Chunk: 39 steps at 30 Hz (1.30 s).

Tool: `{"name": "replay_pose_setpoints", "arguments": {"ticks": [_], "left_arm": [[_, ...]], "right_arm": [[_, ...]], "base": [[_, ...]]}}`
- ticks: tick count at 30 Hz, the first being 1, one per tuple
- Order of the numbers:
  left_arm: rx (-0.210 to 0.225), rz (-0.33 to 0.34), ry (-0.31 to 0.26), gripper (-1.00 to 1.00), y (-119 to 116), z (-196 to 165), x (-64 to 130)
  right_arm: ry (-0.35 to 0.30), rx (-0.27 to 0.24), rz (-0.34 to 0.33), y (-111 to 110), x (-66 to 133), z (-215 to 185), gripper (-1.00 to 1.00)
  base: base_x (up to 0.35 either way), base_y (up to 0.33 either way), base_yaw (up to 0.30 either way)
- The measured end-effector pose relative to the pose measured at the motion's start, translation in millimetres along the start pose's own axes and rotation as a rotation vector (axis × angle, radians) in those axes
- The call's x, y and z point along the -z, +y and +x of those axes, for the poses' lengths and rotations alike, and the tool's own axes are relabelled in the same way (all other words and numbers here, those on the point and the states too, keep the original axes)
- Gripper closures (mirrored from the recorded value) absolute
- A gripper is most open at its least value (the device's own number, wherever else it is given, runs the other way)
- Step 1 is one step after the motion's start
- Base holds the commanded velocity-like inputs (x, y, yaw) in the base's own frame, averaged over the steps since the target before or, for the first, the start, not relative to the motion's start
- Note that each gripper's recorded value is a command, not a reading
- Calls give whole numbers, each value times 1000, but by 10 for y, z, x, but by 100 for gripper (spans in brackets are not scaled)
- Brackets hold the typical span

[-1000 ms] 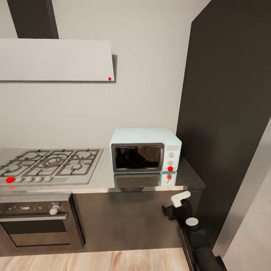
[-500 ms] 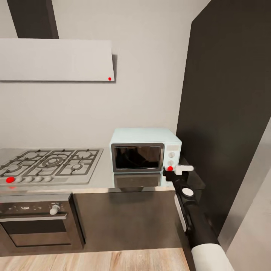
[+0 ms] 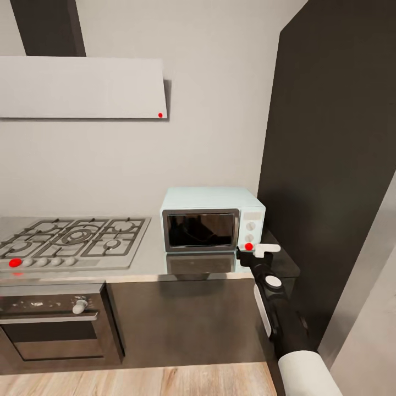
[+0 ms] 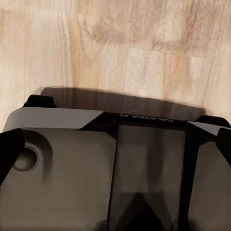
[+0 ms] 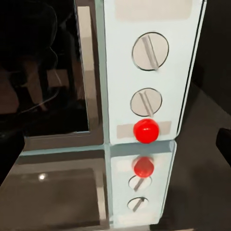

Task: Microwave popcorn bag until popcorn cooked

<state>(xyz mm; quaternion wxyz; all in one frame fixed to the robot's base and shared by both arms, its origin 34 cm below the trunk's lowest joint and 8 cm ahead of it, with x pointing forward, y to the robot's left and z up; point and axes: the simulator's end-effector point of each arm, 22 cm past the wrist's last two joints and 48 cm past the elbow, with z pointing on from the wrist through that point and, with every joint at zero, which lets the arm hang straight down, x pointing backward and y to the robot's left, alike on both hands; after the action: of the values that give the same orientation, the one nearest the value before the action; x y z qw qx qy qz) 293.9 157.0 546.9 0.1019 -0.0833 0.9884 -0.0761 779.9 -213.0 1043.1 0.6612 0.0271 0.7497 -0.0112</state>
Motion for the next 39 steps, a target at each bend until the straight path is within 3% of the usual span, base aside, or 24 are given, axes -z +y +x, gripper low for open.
{"name": "replay_pose_setpoints", "arguments": {"ticks": [2,5,8,16,33,39], "left_arm": [[0,0,0,-100,0,1,0],[0,0,0,-100,0,1,0],[0,0,0,-100,0,0,0],[-1,0,0,-100,-1,0,0],[-2,-1,0,-100,19,-2,1],[-3,-1,0,-100,14,-1,0]], "right_arm": [[21,-6,-20,46,-11,112,-100],[81,41,-14,-241,-82,400,-100],[98,55,-11,-351,-128,470,-100],[61,58,-34,-247,-289,508,-100],[34,61,-31,-282,-298,382,-100],[37,72,-83,-181,-293,394,-100]], "base": [[0,0,0],[0,0,0],[0,0,0],[24,0,0],[237,0,0],[8,0,0]]}}
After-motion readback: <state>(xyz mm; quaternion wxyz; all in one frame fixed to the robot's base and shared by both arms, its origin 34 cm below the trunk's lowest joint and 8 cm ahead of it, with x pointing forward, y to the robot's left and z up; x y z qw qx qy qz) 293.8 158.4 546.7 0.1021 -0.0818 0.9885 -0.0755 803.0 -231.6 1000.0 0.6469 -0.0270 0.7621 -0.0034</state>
